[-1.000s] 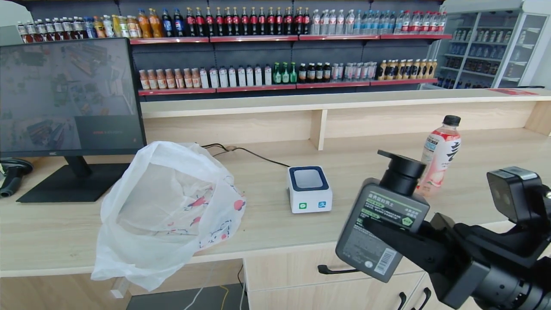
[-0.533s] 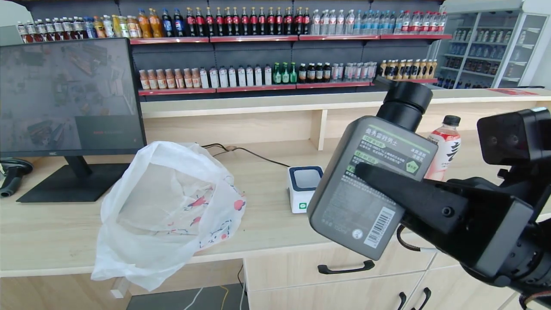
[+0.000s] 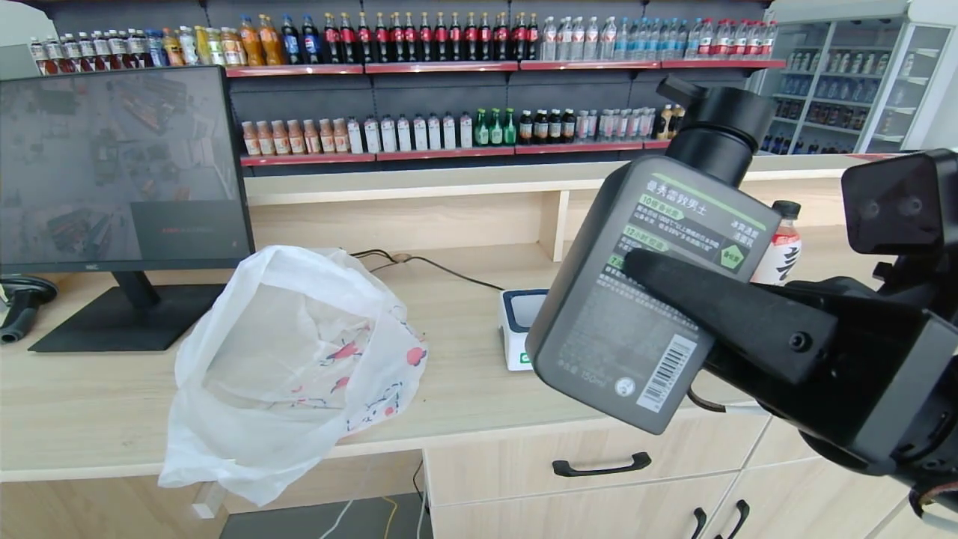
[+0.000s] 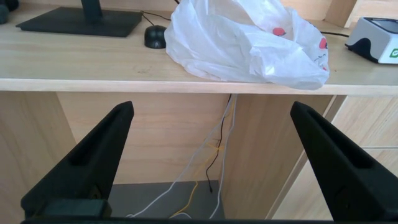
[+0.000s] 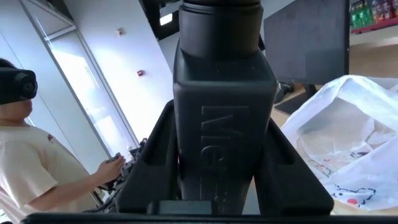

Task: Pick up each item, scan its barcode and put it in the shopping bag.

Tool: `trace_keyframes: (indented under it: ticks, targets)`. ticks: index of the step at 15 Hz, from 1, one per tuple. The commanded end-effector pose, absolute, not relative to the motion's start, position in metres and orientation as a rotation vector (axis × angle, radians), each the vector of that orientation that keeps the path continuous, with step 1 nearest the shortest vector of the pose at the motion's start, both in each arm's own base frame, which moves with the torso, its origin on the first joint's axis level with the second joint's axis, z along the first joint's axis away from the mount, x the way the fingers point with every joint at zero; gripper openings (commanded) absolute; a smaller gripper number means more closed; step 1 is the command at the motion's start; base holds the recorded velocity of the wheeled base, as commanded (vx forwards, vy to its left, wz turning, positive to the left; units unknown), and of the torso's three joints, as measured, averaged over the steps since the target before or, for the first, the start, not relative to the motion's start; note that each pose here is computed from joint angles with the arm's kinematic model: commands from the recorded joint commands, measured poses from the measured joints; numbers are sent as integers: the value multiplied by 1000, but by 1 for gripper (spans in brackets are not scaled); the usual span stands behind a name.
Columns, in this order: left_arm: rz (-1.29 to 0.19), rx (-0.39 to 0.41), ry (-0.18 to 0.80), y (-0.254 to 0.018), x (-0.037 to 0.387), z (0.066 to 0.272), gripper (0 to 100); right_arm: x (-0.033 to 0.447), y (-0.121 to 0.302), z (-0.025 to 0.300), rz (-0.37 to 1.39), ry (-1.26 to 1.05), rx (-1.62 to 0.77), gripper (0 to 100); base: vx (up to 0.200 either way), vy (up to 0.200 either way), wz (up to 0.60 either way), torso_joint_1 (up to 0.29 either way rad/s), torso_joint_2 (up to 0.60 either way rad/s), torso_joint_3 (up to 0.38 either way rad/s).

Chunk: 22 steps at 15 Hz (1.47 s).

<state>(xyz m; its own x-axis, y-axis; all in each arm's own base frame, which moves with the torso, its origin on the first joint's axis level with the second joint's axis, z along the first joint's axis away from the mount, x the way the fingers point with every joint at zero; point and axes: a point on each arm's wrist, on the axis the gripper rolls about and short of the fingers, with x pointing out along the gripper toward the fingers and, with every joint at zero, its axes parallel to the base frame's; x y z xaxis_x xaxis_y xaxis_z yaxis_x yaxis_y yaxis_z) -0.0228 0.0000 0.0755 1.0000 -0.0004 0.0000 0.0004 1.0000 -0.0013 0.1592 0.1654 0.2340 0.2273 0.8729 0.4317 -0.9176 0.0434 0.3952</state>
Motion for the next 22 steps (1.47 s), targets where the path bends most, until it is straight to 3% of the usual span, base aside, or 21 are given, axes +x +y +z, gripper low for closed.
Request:
trace_keyframes:
  ticks: [1,13,20,22]
  targets:
    - [0,-2,-2,0,-23,76,100,161,167,236,1381,-89,672,0,0,0,0,0,0,0]
    - [0,-2,0,0,-23,75,100,162,167,226,1357,-67,644,0,0,0,0,0,0,0]
    - [0,-2,-2,0,-23,76,100,163,154,197,1263,-56,487,0,0,0,0,0,0,0]
    - [0,-2,-2,0,-23,76,100,171,144,172,1168,-24,377,0,0,0,0,0,0,0]
